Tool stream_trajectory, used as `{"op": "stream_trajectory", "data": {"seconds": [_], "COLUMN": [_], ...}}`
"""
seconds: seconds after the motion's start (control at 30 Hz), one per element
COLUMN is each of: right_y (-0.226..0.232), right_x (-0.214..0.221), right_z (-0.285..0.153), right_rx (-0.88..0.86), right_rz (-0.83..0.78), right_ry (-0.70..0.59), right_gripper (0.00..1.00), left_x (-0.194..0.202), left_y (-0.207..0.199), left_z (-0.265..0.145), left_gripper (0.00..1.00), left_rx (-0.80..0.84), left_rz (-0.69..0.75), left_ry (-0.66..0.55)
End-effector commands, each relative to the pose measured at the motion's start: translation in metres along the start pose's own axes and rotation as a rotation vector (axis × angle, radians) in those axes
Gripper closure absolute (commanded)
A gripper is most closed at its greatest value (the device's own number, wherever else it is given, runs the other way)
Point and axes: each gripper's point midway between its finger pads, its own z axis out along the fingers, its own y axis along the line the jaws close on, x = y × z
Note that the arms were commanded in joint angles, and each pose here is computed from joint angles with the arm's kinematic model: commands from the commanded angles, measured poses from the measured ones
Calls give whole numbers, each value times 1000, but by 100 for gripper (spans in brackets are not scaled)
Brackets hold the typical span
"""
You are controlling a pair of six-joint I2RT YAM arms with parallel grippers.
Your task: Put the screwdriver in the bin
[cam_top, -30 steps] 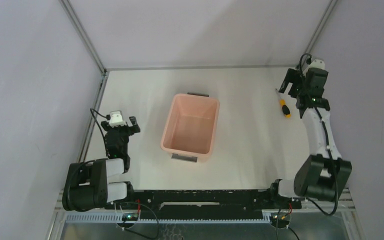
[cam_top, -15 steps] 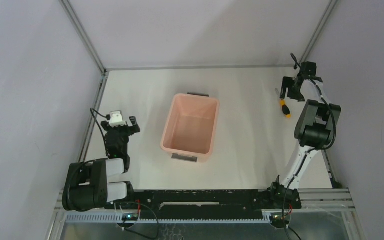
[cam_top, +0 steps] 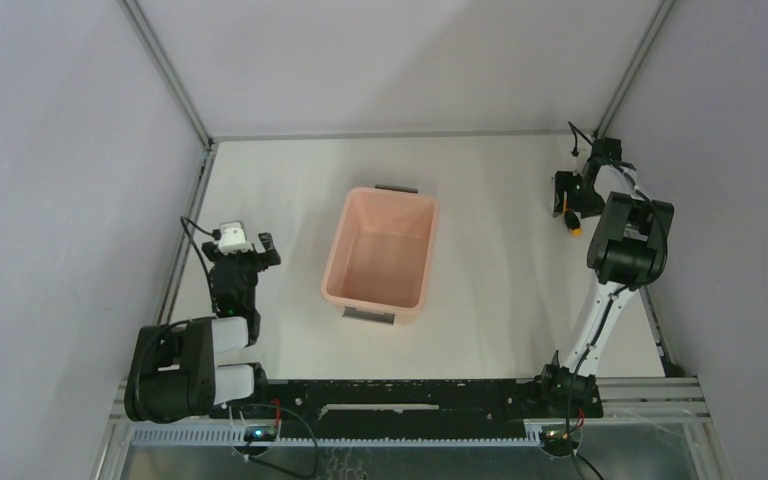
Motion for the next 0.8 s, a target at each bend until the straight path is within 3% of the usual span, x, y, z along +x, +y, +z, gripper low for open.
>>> {"op": "stream_trajectory", "data": {"seconds": [0.0, 0.1, 0.27, 0.33, 0.63, 0.77], "right_y": [-2, -2, 0, 2, 26, 67], "right_x": [6, 13, 10, 0, -6, 2], "right_z": [12, 19, 8, -13, -137, -187], "right_rx": [-3, 13, 14, 24, 44, -82], "right_rz": [-14, -15, 26, 59, 326, 429], "right_ry": [9, 27, 39, 10, -44, -55], "right_gripper": [25, 34, 86, 96, 100, 100], "left_x": [-25, -26, -26, -26, -25, -25], "left_y": [-2, -2, -2, -2, -2, -2], "left_z": [9, 8, 9, 9, 8, 8], "left_gripper": [0, 0, 0, 0, 0, 0], "left_rx": [5, 3, 4, 3, 5, 4], "left_rz": [7, 7, 7, 7, 7, 7], "left_ry": [-71, -73, -73, -72, -71, -72]}}
